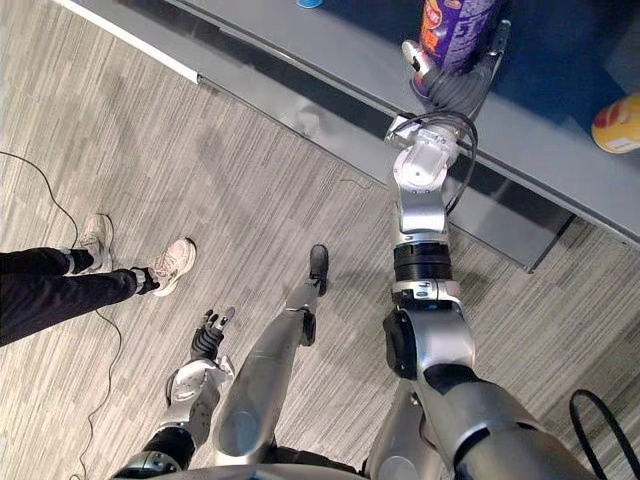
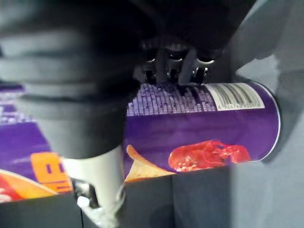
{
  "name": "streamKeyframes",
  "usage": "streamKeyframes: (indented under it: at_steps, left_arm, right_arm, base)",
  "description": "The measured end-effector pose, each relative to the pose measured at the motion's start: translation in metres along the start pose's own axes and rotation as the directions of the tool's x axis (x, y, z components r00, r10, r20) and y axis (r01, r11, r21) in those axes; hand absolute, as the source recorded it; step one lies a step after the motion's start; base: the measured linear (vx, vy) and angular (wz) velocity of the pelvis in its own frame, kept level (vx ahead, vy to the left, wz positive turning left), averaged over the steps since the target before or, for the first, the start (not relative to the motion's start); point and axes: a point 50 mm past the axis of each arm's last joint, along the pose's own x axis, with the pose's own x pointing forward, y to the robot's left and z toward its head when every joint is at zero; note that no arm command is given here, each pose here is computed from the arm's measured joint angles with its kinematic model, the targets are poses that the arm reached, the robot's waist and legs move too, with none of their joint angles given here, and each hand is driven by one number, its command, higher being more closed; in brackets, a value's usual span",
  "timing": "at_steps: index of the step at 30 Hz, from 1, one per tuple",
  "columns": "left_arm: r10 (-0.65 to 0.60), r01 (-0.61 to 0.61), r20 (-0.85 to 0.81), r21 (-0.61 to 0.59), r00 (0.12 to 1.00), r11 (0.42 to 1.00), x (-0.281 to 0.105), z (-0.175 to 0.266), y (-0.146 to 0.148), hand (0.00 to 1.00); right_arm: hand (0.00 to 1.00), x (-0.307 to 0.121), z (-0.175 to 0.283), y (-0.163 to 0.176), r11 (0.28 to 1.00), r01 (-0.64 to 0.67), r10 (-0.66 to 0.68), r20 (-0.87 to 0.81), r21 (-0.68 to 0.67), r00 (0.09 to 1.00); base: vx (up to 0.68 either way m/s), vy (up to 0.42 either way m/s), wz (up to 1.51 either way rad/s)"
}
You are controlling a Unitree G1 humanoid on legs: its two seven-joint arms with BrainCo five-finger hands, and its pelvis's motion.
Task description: Put the gum and the chips on the shelf.
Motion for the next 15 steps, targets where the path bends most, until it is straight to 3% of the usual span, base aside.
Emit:
streamKeyframes:
  at_steps: [15]
  left_arm:
    - [-0.020, 0.020, -0.006, 0.006, 1.000, 1.000, -0.001, -0.002, 0.000, 0.00]
  right_arm:
    - [0.00, 0.002, -0.017, -0.010, 0.998, 0.006, -0.009, -0.058, -0.059, 0.998]
  base:
    - [0.02, -0.043, -0.01]
